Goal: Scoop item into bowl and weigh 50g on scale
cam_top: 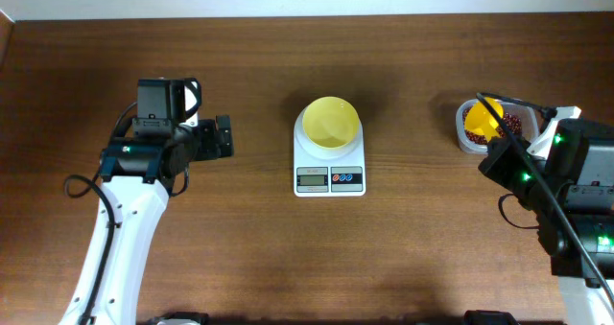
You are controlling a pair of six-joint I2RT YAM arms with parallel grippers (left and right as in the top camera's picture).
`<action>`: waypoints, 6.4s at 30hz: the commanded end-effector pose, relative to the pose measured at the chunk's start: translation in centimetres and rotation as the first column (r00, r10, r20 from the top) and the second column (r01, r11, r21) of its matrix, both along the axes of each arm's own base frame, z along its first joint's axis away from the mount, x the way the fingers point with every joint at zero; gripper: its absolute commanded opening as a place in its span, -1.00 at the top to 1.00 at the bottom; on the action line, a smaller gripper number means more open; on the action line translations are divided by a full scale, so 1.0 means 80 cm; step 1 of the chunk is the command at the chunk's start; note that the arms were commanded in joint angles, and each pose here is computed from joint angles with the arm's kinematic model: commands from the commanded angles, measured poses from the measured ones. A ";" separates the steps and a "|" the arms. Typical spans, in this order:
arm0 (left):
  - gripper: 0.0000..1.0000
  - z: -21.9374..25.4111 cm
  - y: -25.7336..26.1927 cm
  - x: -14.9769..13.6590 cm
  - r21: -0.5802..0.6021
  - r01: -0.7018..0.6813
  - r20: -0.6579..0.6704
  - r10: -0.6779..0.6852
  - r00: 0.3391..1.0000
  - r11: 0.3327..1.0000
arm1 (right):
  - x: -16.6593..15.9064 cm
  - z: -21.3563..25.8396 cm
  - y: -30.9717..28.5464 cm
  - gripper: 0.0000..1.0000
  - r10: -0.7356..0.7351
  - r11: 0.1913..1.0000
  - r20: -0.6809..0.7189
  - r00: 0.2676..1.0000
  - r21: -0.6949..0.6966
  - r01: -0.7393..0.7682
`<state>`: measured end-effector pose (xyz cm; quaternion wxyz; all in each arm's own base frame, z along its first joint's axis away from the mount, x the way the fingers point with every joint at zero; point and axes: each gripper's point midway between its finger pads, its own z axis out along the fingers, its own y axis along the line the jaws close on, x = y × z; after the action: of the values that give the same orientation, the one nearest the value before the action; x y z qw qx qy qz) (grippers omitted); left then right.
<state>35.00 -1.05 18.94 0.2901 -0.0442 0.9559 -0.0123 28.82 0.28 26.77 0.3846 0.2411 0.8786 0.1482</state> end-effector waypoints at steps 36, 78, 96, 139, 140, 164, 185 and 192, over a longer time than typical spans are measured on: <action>-0.98 0.000 0.000 -0.007 -0.002 0.002 -0.007 -0.002 1.000 1.000 | -0.009 -0.020 0.000 0.92 -0.063 0.995 -0.103 0.993 0.070 0.071; -0.98 0.000 0.008 -0.009 0.038 -0.006 -0.013 0.006 1.000 0.999 | 0.078 -0.010 -0.021 0.92 -0.207 0.970 0.024 0.978 0.138 0.201; -0.97 0.136 -0.104 0.012 -0.059 0.569 0.336 -0.521 0.785 0.820 | 0.081 -0.008 -0.021 0.92 -0.207 0.970 0.035 0.978 0.140 0.200; 1.00 -0.068 -0.251 -0.031 -0.148 0.666 -0.006 -0.674 0.739 0.732 | 0.078 -0.010 -0.024 0.92 -0.218 0.969 0.025 0.976 0.128 0.213; 1.00 -0.075 -0.263 -0.037 -0.135 0.698 0.007 -0.704 0.711 0.703 | 0.078 -0.010 -0.024 0.92 -0.218 0.969 0.025 0.976 0.128 0.213; 1.00 -0.210 -0.315 -0.029 0.095 0.717 -0.073 -0.713 0.697 0.691 | 0.078 -0.010 -0.023 0.92 -0.215 0.969 0.024 0.976 0.130 0.210; 1.00 -0.257 -0.306 -0.040 0.083 0.724 -0.166 -0.706 0.688 0.685 | 0.077 -0.012 -0.023 0.92 -0.215 0.969 0.020 0.976 0.129 0.211; 1.00 -0.268 -0.292 -0.057 0.073 0.728 -0.245 -0.695 0.675 0.682 | 0.077 -0.012 -0.023 0.92 -0.198 0.975 0.022 0.980 0.108 0.195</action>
<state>32.81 -26.50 1.59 0.2386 0.3521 0.9024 -0.0690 34.89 -1.35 25.20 0.3888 0.3554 0.8335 0.1666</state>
